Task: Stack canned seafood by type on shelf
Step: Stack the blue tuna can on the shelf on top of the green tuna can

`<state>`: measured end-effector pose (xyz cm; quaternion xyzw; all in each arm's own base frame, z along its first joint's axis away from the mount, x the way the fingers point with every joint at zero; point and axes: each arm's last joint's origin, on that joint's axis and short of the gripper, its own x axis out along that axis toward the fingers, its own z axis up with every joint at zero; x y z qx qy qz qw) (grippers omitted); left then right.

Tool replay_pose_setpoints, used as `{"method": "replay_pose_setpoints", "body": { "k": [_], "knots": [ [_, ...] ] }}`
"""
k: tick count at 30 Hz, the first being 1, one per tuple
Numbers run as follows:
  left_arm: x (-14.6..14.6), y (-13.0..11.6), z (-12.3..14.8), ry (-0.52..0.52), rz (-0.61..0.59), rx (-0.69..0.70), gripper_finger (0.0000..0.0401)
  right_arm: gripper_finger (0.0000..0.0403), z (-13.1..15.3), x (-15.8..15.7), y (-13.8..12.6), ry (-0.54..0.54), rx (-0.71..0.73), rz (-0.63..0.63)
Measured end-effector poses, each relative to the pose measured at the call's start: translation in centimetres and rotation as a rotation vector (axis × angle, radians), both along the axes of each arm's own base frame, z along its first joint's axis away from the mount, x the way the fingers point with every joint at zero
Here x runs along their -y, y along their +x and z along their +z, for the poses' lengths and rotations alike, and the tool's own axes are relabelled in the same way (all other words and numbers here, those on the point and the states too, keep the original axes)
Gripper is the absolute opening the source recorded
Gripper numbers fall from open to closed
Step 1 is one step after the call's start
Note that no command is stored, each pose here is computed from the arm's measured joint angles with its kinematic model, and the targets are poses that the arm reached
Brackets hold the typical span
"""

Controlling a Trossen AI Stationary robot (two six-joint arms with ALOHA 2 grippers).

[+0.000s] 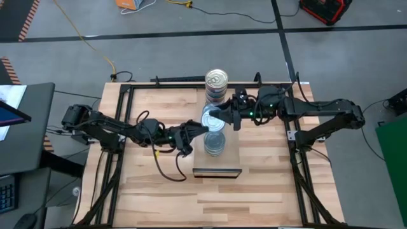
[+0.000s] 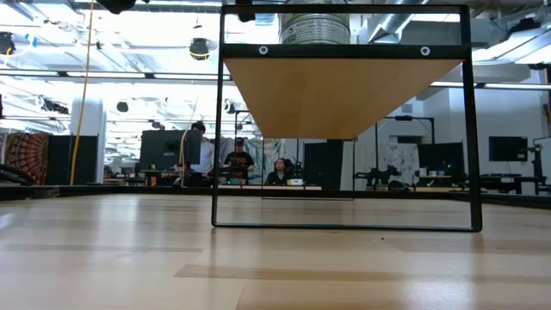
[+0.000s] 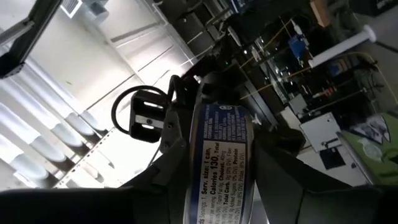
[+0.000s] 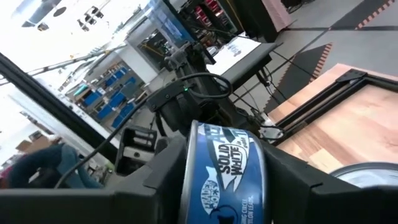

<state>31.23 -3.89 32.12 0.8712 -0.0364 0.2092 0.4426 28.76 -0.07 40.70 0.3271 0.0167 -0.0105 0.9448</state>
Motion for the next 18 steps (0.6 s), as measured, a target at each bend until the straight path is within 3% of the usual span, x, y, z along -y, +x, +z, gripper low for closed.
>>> {"method": "replay_pose_setpoints", "body": {
  "k": [8,18],
  "knots": [
    [0.2,0.0,0.0,-0.043,-0.037,0.009,0.0146,0.0272,0.1,0.2,-0.2,-0.001,0.001,0.004],
    [1.4,-0.5,0.4,-0.185,-0.066,0.053,0.0146,0.0277,1.5,1.2,-3.4,-0.027,-0.019,-0.044]
  ]
}}
